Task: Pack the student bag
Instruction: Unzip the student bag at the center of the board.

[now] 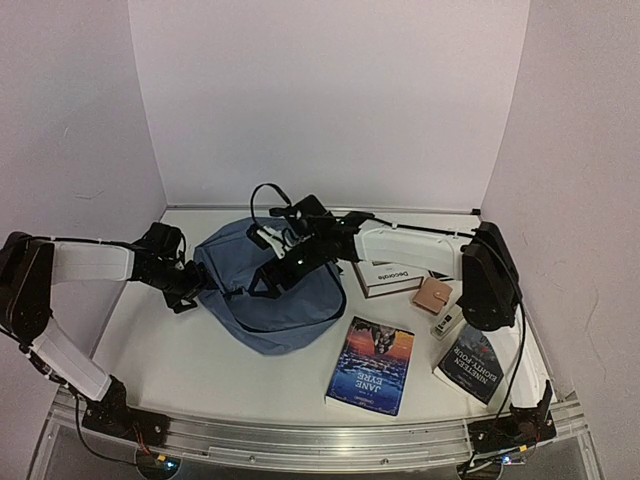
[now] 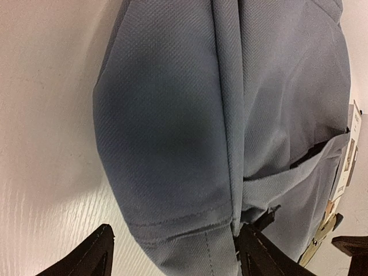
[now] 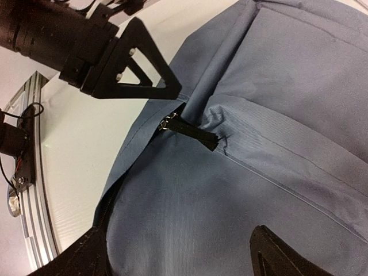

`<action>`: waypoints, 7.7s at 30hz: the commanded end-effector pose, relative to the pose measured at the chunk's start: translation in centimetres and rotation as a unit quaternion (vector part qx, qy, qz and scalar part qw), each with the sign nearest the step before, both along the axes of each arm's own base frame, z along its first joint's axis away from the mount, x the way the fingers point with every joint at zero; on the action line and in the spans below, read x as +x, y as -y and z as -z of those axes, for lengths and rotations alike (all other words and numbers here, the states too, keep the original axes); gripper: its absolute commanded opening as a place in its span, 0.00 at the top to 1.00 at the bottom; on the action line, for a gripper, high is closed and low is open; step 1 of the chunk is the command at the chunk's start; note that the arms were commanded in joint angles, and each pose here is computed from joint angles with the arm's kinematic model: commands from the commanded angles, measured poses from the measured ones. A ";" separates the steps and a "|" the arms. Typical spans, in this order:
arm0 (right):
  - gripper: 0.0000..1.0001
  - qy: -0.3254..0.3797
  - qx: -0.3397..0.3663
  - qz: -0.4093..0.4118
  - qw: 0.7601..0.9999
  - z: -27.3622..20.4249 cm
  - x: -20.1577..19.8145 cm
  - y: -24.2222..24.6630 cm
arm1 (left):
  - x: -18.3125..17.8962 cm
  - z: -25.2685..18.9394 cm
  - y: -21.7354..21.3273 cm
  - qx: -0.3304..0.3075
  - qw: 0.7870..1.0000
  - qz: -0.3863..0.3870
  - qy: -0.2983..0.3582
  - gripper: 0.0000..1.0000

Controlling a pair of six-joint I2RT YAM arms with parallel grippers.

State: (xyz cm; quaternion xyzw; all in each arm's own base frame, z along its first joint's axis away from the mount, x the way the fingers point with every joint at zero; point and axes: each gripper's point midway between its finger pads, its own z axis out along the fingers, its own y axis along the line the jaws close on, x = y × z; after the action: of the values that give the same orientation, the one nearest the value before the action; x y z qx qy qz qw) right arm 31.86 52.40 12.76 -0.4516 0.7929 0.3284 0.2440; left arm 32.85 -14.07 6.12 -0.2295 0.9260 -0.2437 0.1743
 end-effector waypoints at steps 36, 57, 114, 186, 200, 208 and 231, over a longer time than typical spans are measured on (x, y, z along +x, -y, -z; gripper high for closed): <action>1.00 -0.103 0.137 0.047 0.984 0.6 3.2 -8.0 | 2.8 0.7 0.7 -0.025 0.999 -0.008 0.027 0.49; 1.00 -0.059 0.143 0.043 0.987 -4.5 3.4 -5.3 | 2.6 1.9 -1.0 -0.004 1.000 -0.031 0.006 0.79; 1.00 0.085 -0.175 -0.231 0.953 12.9 -12.1 2.9 | 6.7 4.3 -4.7 -0.050 0.996 -0.067 -0.016 1.00; 0.53 -0.142 -0.041 0.008 0.989 8.3 -4.3 7.7 | -6.5 -2.8 13.1 0.184 0.833 0.507 0.122 0.45; 0.52 -0.155 -0.042 0.003 0.987 8.9 -4.7 7.7 | -7.3 -0.7 12.6 0.213 0.799 0.552 0.112 0.49; 0.52 -0.157 -0.043 0.003 0.987 9.1 -4.8 7.7 | -7.3 0.8 13.0 0.227 0.783 0.569 0.103 0.47; 0.55 -0.134 -0.064 0.010 0.989 9.9 -4.5 8.4 | -2.9 -3.9 11.0 0.239 0.860 0.416 0.177 1.00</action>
State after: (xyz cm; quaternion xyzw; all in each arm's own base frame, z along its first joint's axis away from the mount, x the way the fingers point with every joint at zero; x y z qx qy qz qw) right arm 27.52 45.22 4.16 -0.4124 0.8264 0.3647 0.1183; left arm 28.01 -26.07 7.90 0.3340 0.9109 -0.0959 0.2223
